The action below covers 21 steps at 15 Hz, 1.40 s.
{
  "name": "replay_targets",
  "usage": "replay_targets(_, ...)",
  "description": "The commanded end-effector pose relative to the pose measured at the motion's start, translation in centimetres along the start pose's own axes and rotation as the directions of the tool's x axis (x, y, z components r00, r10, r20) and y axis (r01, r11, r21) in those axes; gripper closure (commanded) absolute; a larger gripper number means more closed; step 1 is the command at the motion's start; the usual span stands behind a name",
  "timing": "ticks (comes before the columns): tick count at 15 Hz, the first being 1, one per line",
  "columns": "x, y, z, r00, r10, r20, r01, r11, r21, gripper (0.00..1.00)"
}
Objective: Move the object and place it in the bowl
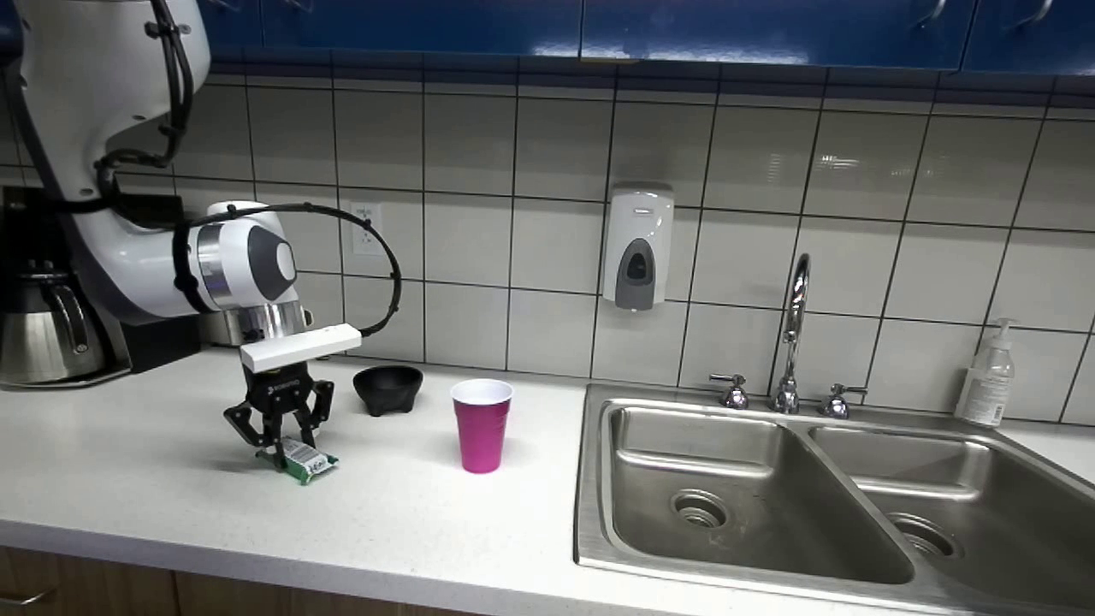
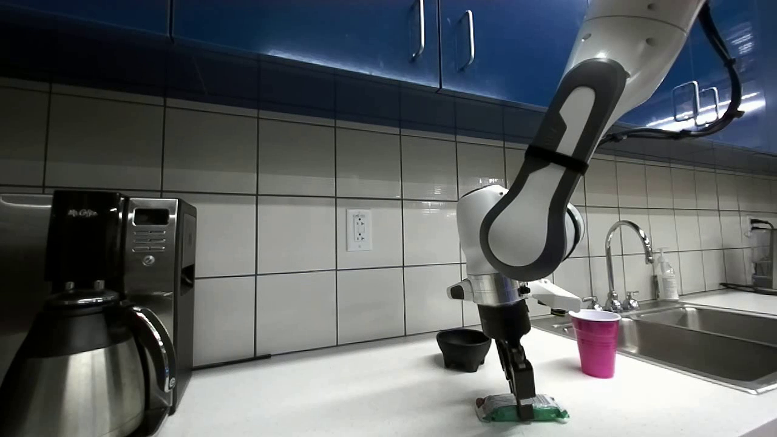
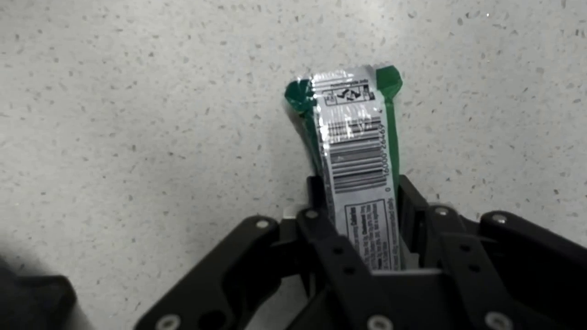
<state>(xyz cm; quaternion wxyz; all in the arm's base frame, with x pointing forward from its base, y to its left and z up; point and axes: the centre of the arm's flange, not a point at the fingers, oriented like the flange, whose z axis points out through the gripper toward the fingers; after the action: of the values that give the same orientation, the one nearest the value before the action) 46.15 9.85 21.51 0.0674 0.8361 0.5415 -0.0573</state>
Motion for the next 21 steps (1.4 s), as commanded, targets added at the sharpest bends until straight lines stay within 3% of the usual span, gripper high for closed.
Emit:
replay_targets(1, -0.3, 0.5, -1.7, 1.000, 0.013, 0.004, -0.013, 1.000, -0.017, 0.85)
replay_targets(10, -1.7, 3.5, -5.3, 0.992, 0.123, -0.037, -0.124, 0.992, -0.036, 0.85)
replay_targets(15, -3.6, 5.8, -6.6, 0.965, 0.248, -0.084, -0.249, 0.969, -0.004, 0.85)
replay_targets(21, -4.5, 7.9, -8.7, 0.940, 0.332, -0.071, -0.334, 0.943, -0.009, 0.85)
